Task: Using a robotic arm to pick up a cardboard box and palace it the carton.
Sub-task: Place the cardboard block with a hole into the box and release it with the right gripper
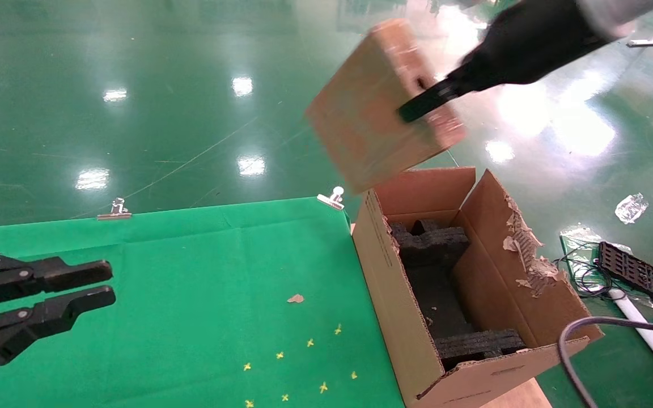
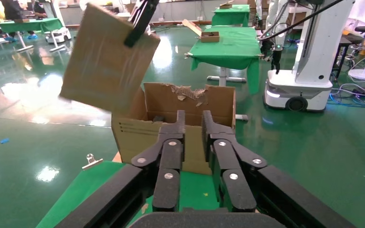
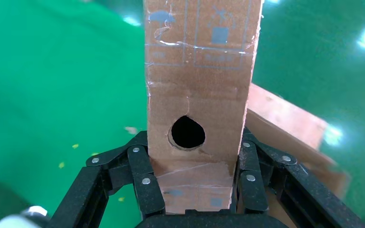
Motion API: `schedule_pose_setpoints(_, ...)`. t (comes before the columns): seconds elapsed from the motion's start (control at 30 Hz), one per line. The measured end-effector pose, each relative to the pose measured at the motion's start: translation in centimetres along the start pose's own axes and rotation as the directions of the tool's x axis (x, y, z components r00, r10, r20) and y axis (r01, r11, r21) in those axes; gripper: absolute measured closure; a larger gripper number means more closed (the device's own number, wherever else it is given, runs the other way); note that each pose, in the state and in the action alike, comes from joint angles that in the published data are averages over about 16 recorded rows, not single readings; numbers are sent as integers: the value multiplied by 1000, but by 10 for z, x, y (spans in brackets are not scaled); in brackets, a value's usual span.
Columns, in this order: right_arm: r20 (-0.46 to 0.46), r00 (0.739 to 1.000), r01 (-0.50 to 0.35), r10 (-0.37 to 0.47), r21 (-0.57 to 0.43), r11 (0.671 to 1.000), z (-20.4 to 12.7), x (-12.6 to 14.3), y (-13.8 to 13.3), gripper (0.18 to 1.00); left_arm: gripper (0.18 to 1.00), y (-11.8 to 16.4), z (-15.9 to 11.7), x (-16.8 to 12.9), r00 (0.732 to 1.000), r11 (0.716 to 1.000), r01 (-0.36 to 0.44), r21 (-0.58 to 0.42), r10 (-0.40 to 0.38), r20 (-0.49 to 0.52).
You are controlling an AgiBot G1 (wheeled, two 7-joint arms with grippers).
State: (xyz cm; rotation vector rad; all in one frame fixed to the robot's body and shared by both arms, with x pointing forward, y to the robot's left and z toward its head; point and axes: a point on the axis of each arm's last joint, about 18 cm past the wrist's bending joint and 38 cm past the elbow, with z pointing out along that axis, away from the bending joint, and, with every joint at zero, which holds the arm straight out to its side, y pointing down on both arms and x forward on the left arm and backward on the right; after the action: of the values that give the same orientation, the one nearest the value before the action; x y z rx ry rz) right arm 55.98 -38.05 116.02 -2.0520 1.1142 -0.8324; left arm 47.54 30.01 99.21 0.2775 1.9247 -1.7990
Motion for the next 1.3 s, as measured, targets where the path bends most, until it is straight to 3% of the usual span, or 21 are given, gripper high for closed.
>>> schedule_pose_setpoints(0.27,-115,975,-198,193,-38,979,-11,54,43,845,934,0,0,0,1000,1000,0,0,0,0)
schedule_pose_setpoints(0.6,-218,909,-393,354,-171,903,20,88,105,848,986,0,0,0,1000,1000,0,0,0,0)
schedule_pose_setpoints(1.0,-294,874,-463,386,-265,846,57,100,147,849,930,0,0,0,1000,1000,0,0,0,0)
schedule_pose_setpoints(1.3,-337,862,-481,379,-306,822,86,101,165,850,787,0,0,0,1000,1000,0,0,0,0)
